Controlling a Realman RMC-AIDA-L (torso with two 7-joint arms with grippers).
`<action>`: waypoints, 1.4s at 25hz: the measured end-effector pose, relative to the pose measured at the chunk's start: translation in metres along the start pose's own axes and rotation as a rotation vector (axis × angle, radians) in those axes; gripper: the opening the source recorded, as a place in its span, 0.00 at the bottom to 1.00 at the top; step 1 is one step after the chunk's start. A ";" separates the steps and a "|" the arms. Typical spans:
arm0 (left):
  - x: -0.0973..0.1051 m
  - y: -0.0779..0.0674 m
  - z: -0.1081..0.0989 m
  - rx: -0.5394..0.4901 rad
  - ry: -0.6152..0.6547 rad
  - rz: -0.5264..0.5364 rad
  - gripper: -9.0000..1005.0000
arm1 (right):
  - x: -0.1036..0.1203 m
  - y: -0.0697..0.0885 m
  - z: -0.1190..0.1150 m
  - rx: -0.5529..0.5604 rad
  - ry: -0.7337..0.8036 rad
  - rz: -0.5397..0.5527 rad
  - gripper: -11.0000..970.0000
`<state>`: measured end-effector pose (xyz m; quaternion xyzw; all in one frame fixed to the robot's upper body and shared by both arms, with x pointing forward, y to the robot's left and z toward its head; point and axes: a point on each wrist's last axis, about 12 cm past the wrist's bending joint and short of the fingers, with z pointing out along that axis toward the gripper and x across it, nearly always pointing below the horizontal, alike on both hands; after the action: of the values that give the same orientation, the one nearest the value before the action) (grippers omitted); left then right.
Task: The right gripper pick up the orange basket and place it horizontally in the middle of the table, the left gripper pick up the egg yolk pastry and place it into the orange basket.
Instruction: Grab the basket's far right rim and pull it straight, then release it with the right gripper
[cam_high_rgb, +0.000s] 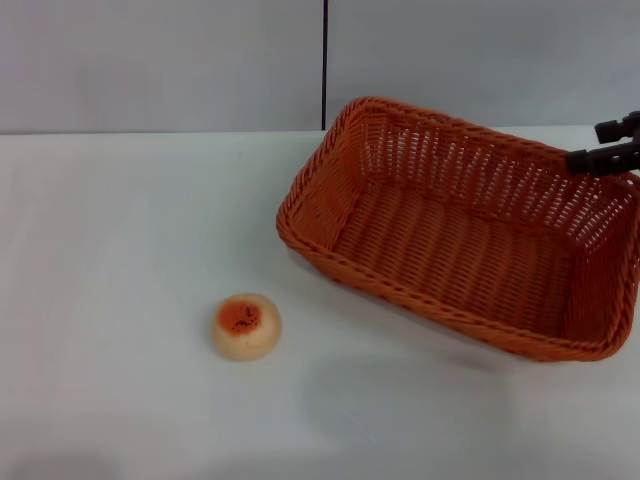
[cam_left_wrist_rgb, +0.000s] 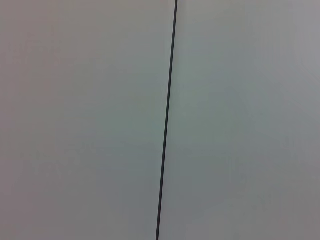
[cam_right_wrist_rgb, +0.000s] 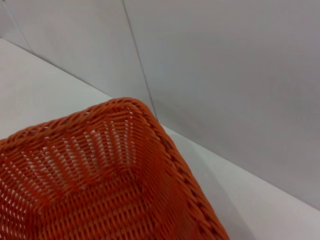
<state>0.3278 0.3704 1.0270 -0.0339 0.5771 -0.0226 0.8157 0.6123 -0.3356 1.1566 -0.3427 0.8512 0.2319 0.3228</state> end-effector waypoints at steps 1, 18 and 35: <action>0.000 0.000 -0.001 -0.001 0.000 0.000 0.81 | -0.001 0.001 0.001 -0.002 -0.001 -0.004 0.78; -0.002 0.003 -0.005 -0.004 0.006 0.012 0.81 | 0.011 0.005 0.026 0.000 -0.045 -0.034 0.77; -0.004 0.005 -0.006 -0.001 0.009 0.026 0.81 | 0.013 0.005 0.037 0.025 -0.043 -0.060 0.64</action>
<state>0.3210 0.3760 1.0279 -0.0269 0.5812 -0.0120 0.8132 0.6162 -0.3154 1.1233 -0.3587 0.8363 0.2188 0.3521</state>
